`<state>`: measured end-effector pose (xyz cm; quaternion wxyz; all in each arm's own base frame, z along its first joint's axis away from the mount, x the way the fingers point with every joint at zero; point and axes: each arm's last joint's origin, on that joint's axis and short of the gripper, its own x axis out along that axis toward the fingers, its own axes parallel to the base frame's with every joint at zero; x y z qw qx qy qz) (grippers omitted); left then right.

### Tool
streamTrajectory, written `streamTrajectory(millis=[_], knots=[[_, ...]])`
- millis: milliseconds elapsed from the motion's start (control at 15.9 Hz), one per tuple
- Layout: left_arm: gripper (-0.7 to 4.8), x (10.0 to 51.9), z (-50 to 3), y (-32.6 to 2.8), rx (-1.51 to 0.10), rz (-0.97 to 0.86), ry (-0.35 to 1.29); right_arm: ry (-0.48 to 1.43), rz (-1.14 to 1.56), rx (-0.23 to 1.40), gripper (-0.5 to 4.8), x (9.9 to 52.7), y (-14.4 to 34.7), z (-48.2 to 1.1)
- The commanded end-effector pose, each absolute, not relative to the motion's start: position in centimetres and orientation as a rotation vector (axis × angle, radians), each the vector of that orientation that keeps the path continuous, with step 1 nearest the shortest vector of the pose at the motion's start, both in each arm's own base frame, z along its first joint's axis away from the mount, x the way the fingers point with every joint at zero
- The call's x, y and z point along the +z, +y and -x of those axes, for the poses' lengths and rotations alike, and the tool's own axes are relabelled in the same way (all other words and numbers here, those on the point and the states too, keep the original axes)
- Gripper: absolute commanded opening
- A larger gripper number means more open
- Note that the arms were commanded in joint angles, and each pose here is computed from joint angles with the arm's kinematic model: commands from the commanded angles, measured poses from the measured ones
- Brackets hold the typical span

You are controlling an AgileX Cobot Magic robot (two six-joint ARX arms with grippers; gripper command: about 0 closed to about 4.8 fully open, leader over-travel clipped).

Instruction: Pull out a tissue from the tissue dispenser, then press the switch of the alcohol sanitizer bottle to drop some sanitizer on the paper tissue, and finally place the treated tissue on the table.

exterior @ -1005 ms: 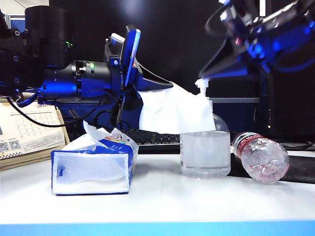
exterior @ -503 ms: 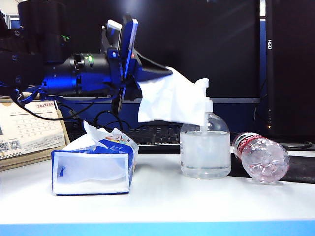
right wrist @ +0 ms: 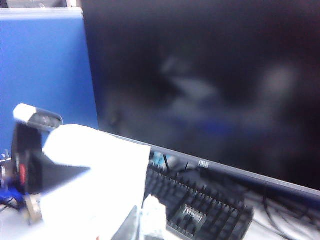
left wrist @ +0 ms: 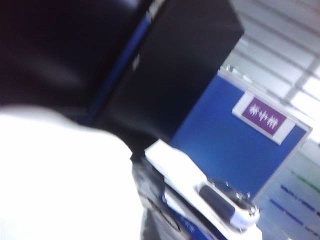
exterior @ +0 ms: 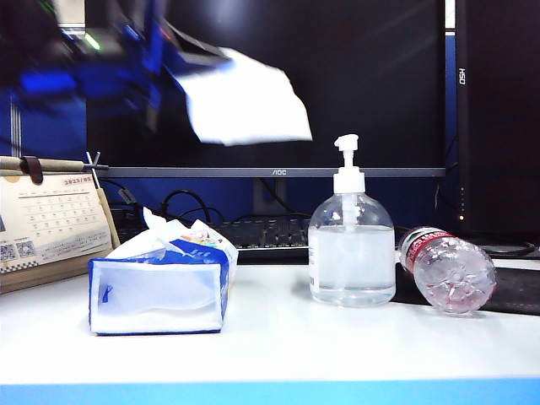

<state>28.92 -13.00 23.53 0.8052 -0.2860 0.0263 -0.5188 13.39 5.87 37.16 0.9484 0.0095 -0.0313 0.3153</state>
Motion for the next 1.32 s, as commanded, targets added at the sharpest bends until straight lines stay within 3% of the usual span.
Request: streamTrajectory(millis=[63, 251, 503, 566, 691, 1005, 1131, 1320], knots=[[-0.05, 27.2, -27.7, -10.6, -1.120, 0.537, -0.025, -0.117, -0.025, 0.533, 0.21, 38.0, 4.9, -11.6], [-0.06, 31.3, -24.7, -8.4, -1.051, 0.405, -0.132, -0.126, -0.030, 0.479, 0.20, 38.1, 4.4, -10.7], [-0.06, 35.4, -17.2, -4.1, -0.716, 0.166, -0.196, -0.081, -0.070, 0.430, -0.01, 37.7, 3.9, -10.5], [-0.06, 36.3, -13.3, -2.7, -0.565, 0.101, -0.229, -0.063, -0.102, 0.396, -0.01, 37.5, 3.6, -10.7], [-0.06, 36.3, -9.8, -1.8, -0.479, 0.089, -0.232, -0.045, -0.123, 0.353, -0.01, 36.9, 3.2, -11.1], [-0.06, 32.1, -5.5, -1.0, -0.360, 0.086, -0.097, 0.070, -0.199, 0.344, -0.01, 32.3, 3.1, -11.5], [-0.06, 28.4, -5.7, -1.0, -0.350, 0.161, -0.054, 0.123, -0.210, 0.375, -0.01, 29.3, 3.2, -11.4], [-0.06, 21.8, -8.3, -1.0, -0.341, 0.308, 0.078, 0.160, -0.288, 0.562, -0.01, 24.9, 3.9, -12.0]])
